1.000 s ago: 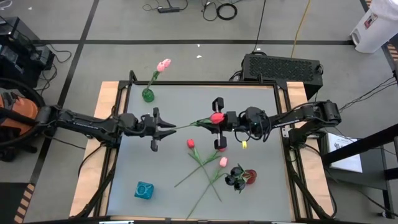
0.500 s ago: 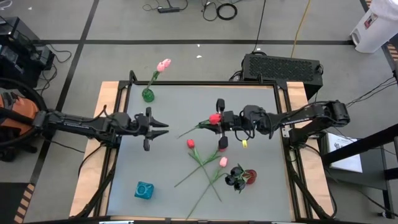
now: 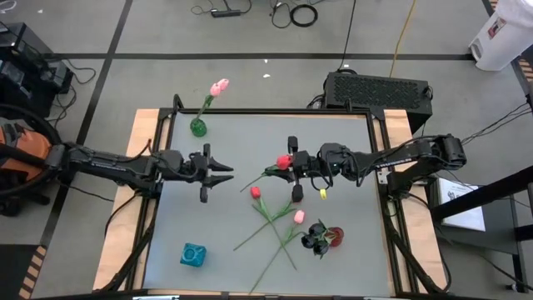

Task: Sort flowers into vase by color
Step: Put the right red flower into the blue vase

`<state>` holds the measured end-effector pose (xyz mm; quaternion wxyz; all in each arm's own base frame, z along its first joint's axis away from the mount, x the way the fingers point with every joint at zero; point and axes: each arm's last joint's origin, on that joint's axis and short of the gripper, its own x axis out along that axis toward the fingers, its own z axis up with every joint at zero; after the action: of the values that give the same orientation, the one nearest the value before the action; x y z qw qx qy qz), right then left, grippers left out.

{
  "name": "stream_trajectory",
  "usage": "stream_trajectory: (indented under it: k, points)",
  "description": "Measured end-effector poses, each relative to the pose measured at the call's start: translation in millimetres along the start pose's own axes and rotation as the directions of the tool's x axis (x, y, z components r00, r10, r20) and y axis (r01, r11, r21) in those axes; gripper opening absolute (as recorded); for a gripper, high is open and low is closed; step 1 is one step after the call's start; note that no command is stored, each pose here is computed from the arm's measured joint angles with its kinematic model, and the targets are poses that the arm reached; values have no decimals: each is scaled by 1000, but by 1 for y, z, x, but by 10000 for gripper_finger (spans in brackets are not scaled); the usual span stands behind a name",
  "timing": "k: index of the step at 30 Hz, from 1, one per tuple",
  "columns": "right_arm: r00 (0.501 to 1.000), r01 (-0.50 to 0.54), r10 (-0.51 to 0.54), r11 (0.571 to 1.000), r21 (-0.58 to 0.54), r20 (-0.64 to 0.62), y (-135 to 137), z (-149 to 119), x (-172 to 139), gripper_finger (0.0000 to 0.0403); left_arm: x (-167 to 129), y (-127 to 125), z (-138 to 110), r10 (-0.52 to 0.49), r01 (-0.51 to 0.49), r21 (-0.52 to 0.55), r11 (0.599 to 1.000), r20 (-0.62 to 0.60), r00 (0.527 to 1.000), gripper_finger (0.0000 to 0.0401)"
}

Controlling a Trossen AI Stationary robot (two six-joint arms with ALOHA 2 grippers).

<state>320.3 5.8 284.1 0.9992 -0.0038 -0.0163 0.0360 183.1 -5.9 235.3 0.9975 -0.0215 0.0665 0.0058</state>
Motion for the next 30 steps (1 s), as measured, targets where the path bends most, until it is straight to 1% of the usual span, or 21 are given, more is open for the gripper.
stream_trajectory:
  k: [3, 8, 19, 25, 30]
  points:
    - [1000, -23, 23, 1000, 1, -11, 1, -1, 0, 0, 13, -1, 8, -16, 16, 28, 999, -20, 1000, 116]
    - [999, -27, 27, 1000, 1, -25, 1, -3, 0, 0, 36, -4, 22, -60, 61, 35, 997, -42, 997, 116]
    - [996, -29, 29, 1000, 3, -83, 2, -8, 0, 0, 83, -8, 45, -66, 69, 36, 997, -68, 996, 116]
    - [996, -42, 41, 999, -11, -77, 6, -7, 0, 0, 103, -6, 48, -56, 59, 33, 998, -89, 994, 116]
    - [996, -46, 44, 999, -17, -77, 8, -8, 0, 0, 110, -6, 49, -59, 62, 32, 998, -96, 994, 116]
